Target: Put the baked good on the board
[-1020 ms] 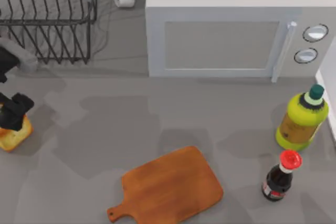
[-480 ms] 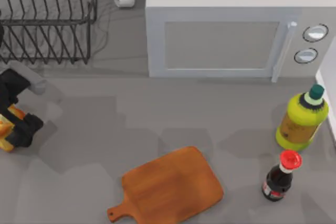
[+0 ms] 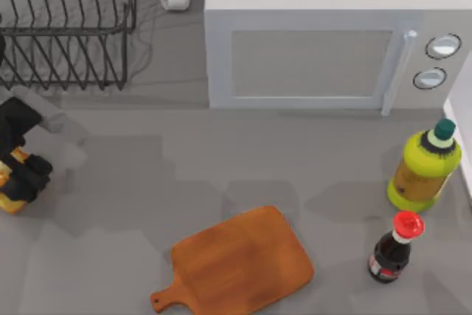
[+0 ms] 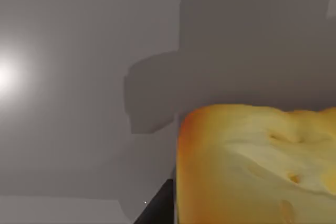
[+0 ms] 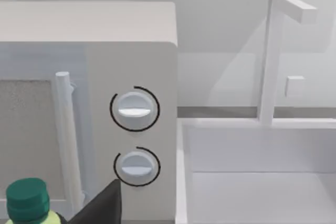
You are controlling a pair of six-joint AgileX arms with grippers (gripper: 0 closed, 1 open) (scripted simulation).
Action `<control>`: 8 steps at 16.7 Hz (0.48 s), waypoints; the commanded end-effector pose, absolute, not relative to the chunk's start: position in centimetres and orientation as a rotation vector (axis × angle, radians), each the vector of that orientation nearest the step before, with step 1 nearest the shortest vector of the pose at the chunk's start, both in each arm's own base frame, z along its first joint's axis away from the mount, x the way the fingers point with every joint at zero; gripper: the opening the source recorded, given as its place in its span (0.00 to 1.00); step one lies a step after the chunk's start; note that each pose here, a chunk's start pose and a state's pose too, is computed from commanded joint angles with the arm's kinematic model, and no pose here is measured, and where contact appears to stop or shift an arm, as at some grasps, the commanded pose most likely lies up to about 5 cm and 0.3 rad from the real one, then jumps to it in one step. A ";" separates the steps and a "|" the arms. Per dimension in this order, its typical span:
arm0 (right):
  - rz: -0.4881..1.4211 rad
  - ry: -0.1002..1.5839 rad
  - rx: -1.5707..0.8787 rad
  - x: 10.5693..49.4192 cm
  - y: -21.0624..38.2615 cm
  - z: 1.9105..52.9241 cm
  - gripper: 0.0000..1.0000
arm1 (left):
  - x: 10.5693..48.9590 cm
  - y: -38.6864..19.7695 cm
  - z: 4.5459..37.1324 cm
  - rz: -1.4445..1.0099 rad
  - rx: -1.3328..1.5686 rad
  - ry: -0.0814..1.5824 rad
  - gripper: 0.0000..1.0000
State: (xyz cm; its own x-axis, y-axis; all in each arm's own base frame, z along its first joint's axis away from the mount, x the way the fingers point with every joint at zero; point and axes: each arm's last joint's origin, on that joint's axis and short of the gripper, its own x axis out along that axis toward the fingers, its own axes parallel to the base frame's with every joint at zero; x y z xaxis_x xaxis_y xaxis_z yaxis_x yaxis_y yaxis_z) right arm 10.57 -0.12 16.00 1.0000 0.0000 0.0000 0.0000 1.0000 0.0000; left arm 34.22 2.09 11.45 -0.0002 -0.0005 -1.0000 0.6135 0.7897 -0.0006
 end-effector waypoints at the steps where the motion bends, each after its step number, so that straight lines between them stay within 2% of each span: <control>1: 0.000 0.000 0.000 10.6 -0.1 16.0 1.00 | 34.2 2.1 11.4 -0.517 0.517 1.508 0.40; 6: 0.000 0.000 0.000 10.6 -0.1 16.0 1.00 | 34.2 2.1 11.4 -0.517 0.517 1.508 0.02; 8: 0.000 0.000 0.000 10.6 -0.1 16.0 1.00 | 34.2 2.1 11.4 -0.517 0.517 1.508 0.00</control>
State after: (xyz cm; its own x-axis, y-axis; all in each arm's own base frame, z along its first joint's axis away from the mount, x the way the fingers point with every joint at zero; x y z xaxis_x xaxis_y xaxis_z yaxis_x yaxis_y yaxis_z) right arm 10.57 -0.12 16.00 1.0000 0.0000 0.0000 0.0000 1.0000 0.0000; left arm 34.22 2.09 11.45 -0.0002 -0.0005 -1.0000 0.6135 0.7897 -0.0006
